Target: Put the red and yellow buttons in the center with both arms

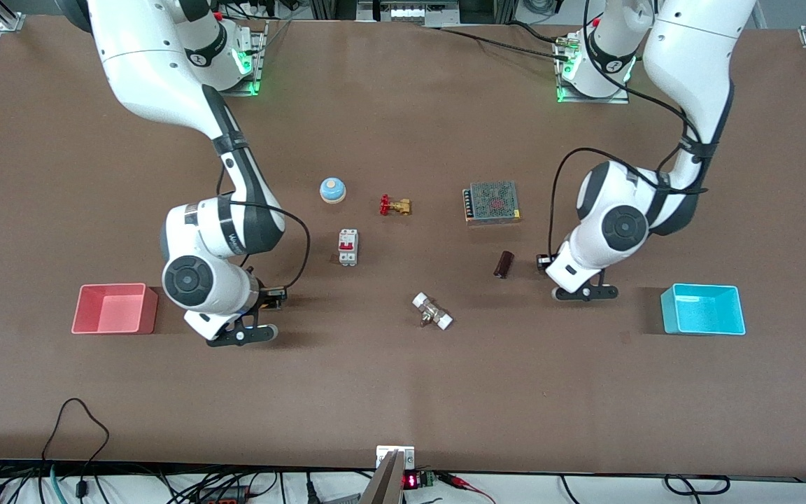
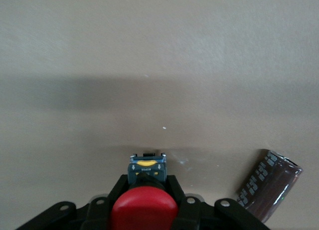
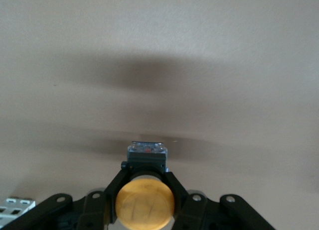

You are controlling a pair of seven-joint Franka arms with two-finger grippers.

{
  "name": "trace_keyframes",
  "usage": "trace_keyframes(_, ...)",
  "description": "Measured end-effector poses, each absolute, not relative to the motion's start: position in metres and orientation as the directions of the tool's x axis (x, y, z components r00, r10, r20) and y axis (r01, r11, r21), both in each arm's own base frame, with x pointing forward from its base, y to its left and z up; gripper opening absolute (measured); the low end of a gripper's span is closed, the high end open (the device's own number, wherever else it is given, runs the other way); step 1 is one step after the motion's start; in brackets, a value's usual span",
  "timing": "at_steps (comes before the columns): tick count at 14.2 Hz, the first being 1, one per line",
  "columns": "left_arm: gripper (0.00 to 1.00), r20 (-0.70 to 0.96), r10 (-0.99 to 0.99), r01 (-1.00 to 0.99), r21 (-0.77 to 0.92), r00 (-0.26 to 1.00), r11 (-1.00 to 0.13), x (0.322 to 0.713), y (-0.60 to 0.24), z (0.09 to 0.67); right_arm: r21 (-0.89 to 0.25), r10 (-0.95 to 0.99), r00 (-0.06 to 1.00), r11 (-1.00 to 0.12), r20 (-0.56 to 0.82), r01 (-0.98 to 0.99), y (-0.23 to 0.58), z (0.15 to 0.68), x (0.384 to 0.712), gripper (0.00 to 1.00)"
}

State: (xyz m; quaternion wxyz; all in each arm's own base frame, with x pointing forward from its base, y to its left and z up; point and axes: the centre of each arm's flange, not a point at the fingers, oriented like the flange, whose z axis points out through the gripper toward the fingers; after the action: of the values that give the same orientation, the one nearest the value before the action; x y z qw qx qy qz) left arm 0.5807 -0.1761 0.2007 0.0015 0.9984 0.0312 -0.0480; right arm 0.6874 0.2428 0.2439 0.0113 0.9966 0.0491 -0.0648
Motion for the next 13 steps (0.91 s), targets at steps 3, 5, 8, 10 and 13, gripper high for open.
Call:
trace_keyframes(3, 0.41, -0.096, 0.070, 0.070, -0.002, 0.993, -0.998, 0.574, -0.176, 0.196, 0.028, 0.057, 0.991, -0.998, -0.123, 0.061, 0.261, 0.225, 0.678, 0.36)
trace_keyframes(5, 0.59, -0.090, 0.078, 0.079, -0.001, 0.993, -0.997, 0.575, -0.175, 0.201, 0.037, 0.053, 0.991, -0.998, -0.124, 0.058, 0.269, 0.218, 0.673, 0.36)
trace_keyframes(8, 0.86, -0.047, 0.084, 0.085, 0.012, 0.995, -0.996, 0.581, -0.175, 0.229, 0.040, 0.015, 0.993, -0.999, -0.121, 0.020, 0.268, 0.218, 0.674, 0.51)
trace_keyframes(10, 1.00, -0.049, 0.086, 0.087, 0.008, 0.995, -0.996, 0.587, -0.175, 0.264, 0.038, -0.002, 0.995, -0.999, -0.103, 0.002, 0.268, 0.223, 0.676, 0.71)
trace_keyframes(13, 1.00, -0.114, 0.089, 0.088, -0.021, 0.990, -0.996, 0.605, -0.173, 0.335, 0.020, -0.021, 0.999, -1.000, -0.040, -0.020, 0.262, 0.264, 0.688, 0.99)
